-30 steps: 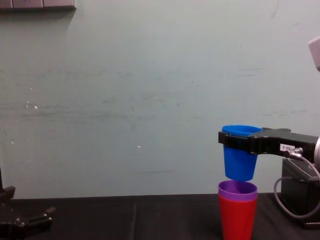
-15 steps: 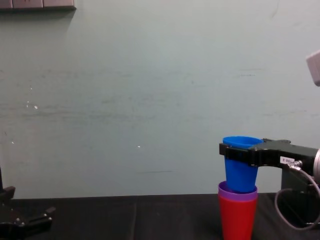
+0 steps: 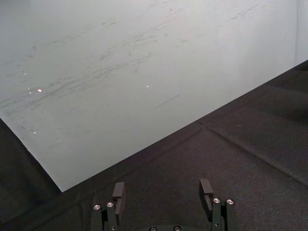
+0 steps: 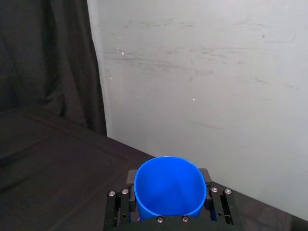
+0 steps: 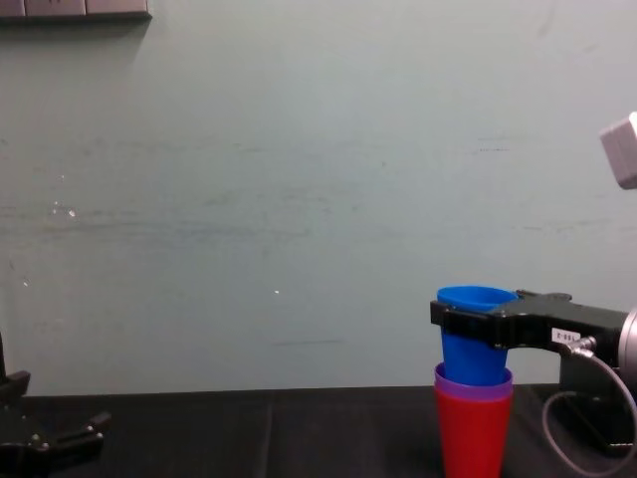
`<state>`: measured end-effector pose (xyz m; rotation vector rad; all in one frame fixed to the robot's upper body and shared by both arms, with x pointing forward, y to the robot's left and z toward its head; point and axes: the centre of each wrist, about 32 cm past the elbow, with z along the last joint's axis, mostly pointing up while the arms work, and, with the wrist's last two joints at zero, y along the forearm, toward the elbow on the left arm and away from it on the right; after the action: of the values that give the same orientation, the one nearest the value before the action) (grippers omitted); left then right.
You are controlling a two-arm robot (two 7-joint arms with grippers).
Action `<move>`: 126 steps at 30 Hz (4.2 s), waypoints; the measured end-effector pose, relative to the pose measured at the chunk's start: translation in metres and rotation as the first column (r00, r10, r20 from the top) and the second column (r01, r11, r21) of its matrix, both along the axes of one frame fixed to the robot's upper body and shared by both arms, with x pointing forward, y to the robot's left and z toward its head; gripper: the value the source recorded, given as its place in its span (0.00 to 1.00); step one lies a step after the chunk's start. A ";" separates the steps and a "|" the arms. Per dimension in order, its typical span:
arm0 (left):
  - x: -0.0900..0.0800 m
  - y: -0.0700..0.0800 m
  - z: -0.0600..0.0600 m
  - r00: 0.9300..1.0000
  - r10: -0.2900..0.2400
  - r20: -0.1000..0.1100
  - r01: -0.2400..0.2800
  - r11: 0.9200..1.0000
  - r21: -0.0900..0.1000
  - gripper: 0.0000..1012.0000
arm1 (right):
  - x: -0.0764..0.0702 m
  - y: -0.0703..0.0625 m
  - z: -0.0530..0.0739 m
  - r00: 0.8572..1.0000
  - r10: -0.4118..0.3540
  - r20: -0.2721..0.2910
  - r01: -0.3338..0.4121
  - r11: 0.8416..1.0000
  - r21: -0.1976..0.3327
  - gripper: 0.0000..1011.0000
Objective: Stack the three plastic cups sequentially using one hand.
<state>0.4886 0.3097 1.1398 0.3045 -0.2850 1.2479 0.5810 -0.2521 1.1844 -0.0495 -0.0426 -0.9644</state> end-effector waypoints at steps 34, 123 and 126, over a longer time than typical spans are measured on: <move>0.000 0.000 0.000 1.000 0.000 0.000 0.000 1.000 0.000 0.99 | -0.003 0.002 -0.025 1.000 -0.005 -0.022 0.004 1.000 -0.030 0.75; 0.000 0.000 0.000 1.000 0.000 0.000 0.000 1.000 0.000 0.99 | -0.145 -0.014 -0.078 0.994 -0.107 0.032 0.109 0.992 -0.071 0.99; 0.000 0.000 0.000 1.000 0.000 0.000 0.000 1.000 0.000 0.99 | -0.145 -0.014 -0.078 0.994 -0.107 0.032 0.109 0.992 -0.071 0.99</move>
<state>0.4886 0.3097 1.1398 0.3044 -0.2850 1.2479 0.4362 -0.2659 1.1064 -0.1064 -0.1013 -1.0713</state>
